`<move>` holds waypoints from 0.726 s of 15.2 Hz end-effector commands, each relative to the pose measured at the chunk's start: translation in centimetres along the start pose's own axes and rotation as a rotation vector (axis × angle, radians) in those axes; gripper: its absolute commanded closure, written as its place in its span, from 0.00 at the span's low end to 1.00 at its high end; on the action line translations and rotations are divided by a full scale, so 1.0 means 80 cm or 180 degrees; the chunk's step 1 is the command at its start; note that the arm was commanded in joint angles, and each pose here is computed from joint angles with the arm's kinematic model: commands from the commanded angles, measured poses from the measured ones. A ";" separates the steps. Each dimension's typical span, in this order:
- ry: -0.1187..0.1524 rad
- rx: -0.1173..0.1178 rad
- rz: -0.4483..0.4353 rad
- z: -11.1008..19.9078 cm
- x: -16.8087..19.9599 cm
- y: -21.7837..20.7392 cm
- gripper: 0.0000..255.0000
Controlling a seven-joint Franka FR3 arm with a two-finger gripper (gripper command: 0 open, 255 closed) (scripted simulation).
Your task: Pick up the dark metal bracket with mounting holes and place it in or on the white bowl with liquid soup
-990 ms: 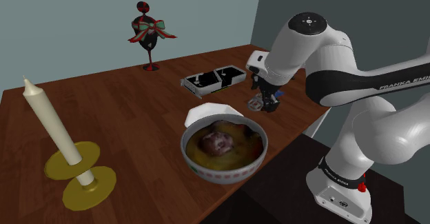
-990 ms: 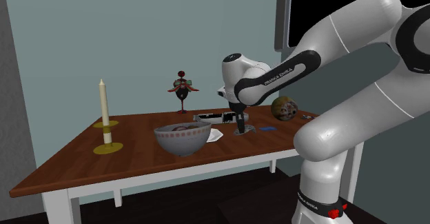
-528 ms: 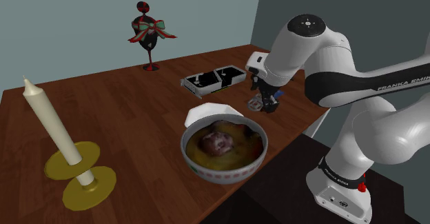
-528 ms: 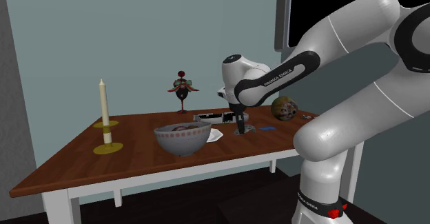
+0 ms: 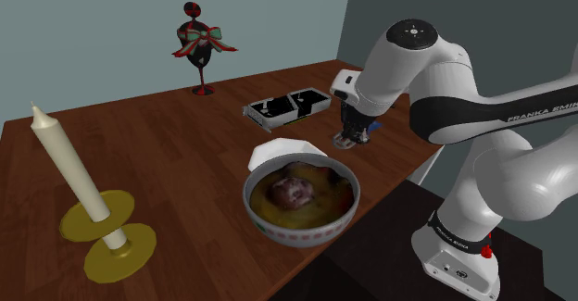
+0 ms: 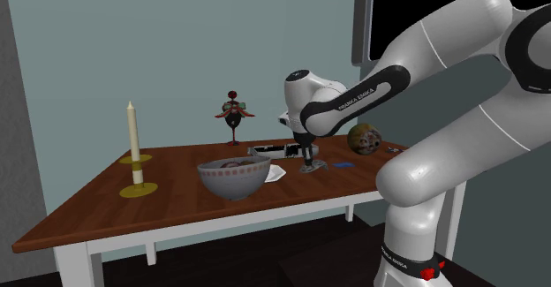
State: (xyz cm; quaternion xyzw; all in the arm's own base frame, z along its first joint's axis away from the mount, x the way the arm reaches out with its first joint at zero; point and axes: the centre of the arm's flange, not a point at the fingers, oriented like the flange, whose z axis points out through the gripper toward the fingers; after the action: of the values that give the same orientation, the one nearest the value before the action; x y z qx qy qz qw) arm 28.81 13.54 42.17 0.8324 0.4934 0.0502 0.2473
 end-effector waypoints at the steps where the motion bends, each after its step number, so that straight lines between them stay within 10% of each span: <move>1: 0.0000 0.0000 0.0000 0.000 0.000 0.000 1.00; 2: 0.0000 0.0000 0.0000 0.000 0.000 0.000 1.00; 3: 0.0000 0.0000 0.0000 0.000 0.000 0.000 0.00; 5: -0.0216 0.0998 -0.0517 0.000 -0.005 0.080 0.00; 6: -0.0266 0.1227 -0.0635 0.004 -0.004 0.098 0.00; 11: -0.0266 0.1227 -0.0635 0.034 -0.008 0.086 0.00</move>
State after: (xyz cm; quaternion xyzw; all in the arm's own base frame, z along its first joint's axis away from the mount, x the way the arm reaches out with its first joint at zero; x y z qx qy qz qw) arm 34.79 9.42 43.52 0.8133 0.5622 -0.1028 0.1091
